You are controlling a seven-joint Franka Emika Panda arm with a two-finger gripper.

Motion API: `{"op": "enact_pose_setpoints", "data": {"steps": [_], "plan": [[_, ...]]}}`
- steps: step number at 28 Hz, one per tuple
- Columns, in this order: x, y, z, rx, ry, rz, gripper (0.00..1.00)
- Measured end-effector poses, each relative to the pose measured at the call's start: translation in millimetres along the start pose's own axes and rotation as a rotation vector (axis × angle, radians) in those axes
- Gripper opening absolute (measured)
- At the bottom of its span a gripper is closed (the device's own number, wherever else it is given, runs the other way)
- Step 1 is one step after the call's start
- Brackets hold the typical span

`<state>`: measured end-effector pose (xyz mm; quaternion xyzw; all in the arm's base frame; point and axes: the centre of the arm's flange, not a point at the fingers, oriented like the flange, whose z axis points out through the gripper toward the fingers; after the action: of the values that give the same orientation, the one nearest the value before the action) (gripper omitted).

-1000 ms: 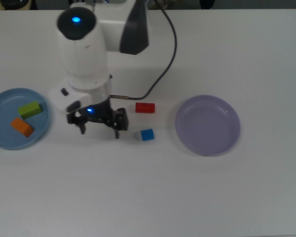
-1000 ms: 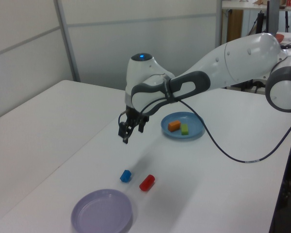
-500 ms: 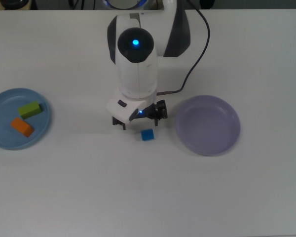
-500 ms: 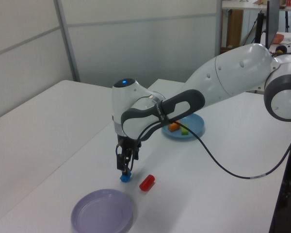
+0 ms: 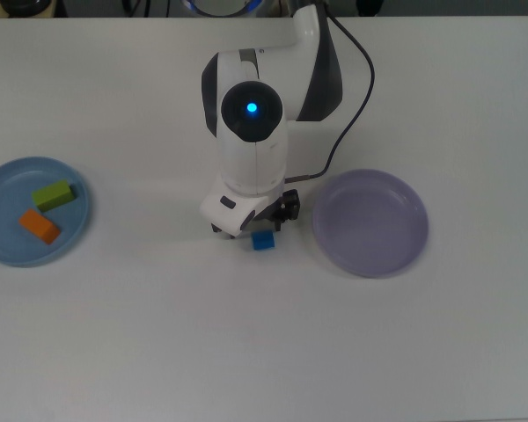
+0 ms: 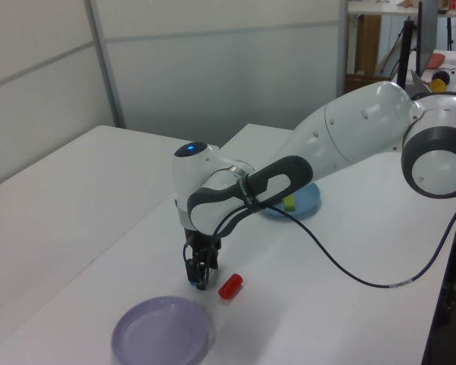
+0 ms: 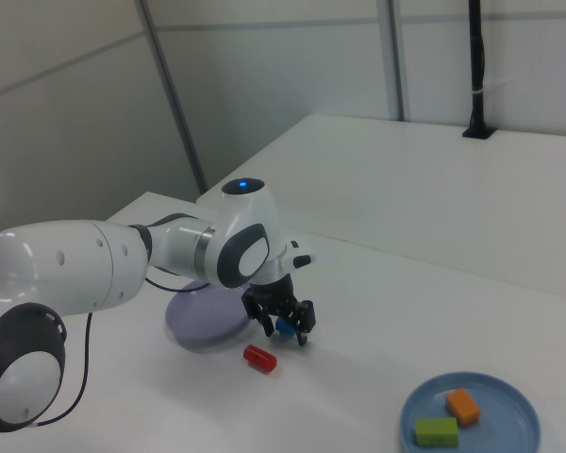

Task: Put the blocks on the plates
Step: 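Lower and close the gripper on the blue cube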

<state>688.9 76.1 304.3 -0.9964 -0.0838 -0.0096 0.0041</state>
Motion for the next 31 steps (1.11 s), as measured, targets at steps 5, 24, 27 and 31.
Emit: {"op": "enact_pose_setpoints", "data": {"steps": [5, 24, 27, 31], "plan": [[4, -2, -6, -0.001, 0.016, -0.005, 0.61], [18, -16, -27, -0.036, 0.088, -0.112, 0.39], [18, -16, -27, -0.036, 0.088, -0.112, 0.41], [17, -17, -22, -0.035, 0.079, -0.115, 0.5]]}}
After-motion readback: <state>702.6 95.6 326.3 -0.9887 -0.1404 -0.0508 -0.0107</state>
